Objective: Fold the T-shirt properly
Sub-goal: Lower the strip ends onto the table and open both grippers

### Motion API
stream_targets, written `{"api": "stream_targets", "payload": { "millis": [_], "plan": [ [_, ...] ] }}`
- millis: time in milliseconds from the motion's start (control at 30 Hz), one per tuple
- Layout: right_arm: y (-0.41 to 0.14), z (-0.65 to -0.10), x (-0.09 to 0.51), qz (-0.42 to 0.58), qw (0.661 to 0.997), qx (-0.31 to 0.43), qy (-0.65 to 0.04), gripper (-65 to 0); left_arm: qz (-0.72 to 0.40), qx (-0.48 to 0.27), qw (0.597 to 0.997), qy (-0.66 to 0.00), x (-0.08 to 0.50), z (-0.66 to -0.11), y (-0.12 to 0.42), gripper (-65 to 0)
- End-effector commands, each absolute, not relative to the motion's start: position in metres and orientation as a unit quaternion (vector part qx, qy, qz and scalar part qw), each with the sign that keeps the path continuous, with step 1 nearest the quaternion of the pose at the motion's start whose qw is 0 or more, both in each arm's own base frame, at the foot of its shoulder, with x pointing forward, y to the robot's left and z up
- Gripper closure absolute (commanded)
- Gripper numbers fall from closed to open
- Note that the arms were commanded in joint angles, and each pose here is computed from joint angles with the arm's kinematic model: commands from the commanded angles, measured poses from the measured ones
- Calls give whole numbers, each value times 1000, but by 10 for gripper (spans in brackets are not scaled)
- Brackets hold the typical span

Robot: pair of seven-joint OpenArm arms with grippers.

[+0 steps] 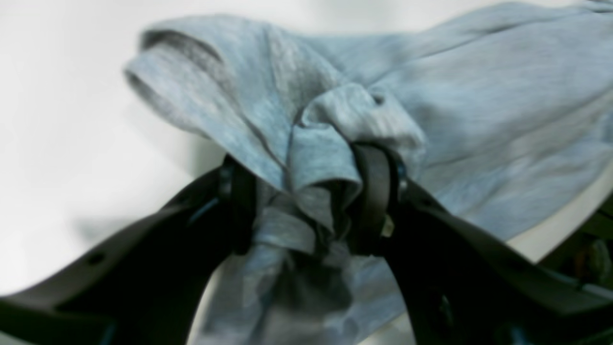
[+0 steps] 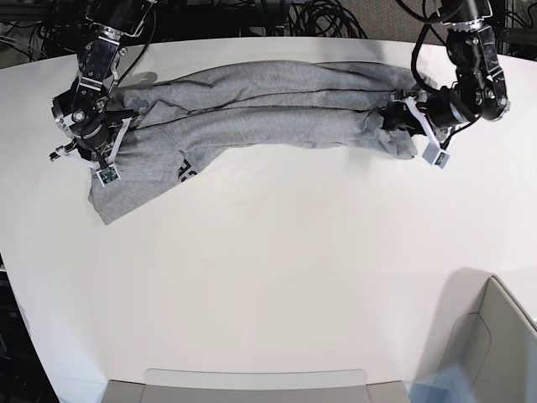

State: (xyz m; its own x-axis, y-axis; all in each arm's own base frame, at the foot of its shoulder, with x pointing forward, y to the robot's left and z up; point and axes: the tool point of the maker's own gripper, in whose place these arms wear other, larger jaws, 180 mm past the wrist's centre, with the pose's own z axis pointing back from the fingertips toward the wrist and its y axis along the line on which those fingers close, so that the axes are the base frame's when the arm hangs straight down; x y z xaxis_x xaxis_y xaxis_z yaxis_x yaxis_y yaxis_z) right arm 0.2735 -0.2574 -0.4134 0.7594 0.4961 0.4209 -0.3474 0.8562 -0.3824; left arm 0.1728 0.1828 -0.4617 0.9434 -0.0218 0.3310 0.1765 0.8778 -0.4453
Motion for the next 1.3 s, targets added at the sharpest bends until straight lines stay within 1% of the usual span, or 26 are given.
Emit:
{"api": "stream_targets", "payload": {
  "millis": [0,1267],
  "plan": [
    [-255,-411,276,231,926,-137,-265,0,-81,-188,979,8,99,-495,191,0],
    [-257,-411,275,229,926,-139,-266,0,-78,-184,980,8,99,-495,196,0]
  ]
}}
